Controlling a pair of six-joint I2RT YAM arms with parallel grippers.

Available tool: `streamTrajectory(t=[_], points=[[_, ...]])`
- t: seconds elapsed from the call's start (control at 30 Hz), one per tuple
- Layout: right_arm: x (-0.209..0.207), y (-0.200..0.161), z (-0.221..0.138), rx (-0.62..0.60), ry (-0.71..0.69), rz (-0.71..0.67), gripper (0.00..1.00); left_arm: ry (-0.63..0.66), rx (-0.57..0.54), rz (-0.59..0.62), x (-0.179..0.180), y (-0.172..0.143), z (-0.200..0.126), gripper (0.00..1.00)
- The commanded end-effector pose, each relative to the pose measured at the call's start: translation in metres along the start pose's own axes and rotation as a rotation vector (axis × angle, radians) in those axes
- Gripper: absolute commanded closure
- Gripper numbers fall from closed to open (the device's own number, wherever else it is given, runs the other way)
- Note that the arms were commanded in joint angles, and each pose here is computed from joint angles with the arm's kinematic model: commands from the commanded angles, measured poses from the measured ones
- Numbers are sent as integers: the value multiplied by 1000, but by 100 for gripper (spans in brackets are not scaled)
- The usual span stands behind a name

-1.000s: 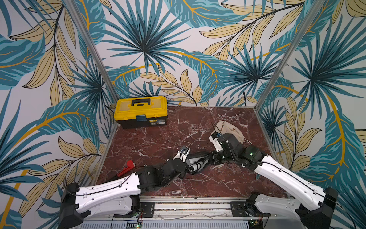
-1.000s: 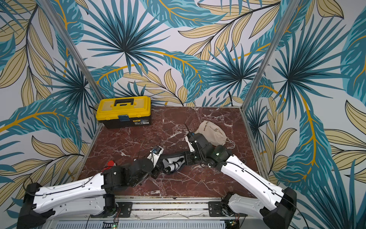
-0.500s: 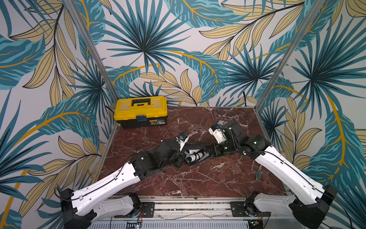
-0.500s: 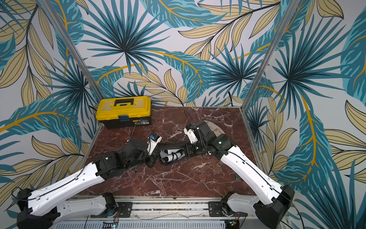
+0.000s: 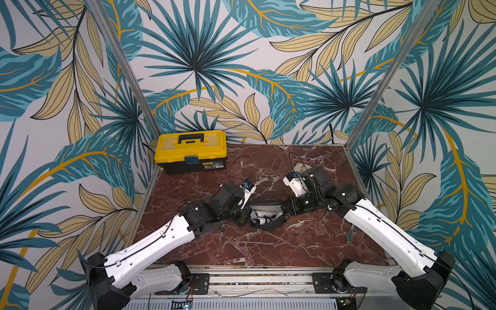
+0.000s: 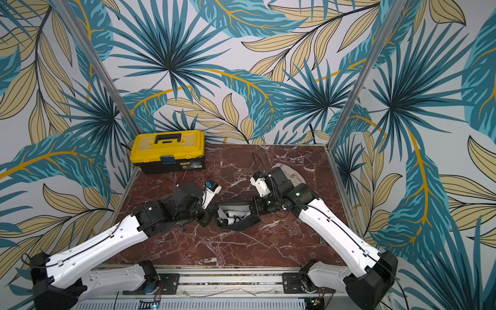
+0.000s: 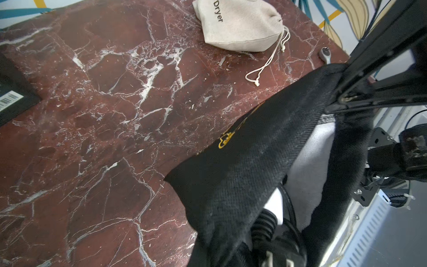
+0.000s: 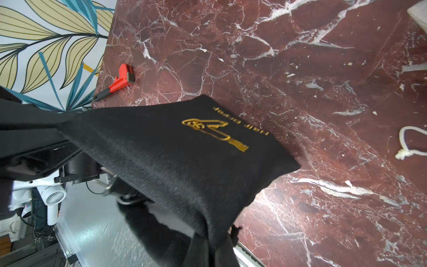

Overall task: Pack away hair dryers
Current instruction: Pick up the drawstring bag from the center of the board, then place the drawstring bag at the center of the board.

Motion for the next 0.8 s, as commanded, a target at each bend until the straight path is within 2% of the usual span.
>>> streamTrajectory(t=[0.0,0.13,0.37,0.5,0.6,0.77], points=[[-28,-2,4,18,-176,25,97,123,-6,-15,19,7,1,100],[-29,15,8,-5,-126,31,97,109,-7,-16,21,22,7,100],[-49,14,31,94,-66,77,94,62,72,-88,42,36,28,100],[-60,16,32,113,-52,115,95,23,103,-122,49,43,37,100],[-64,22,24,79,-33,133,94,29,75,-153,60,55,33,100],[-57,39,5,22,58,160,94,-23,25,-175,61,82,5,100]])
Point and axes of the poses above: each gripper's point midway between its finger pads, its own z axis out along the fingers, its own x axis along the line the jaws close on, y = z × x, the point moved 7 cm from there along -z, back along the fingers, and after that the axes turned 14 degrees about -z, right-handed, at the moved point
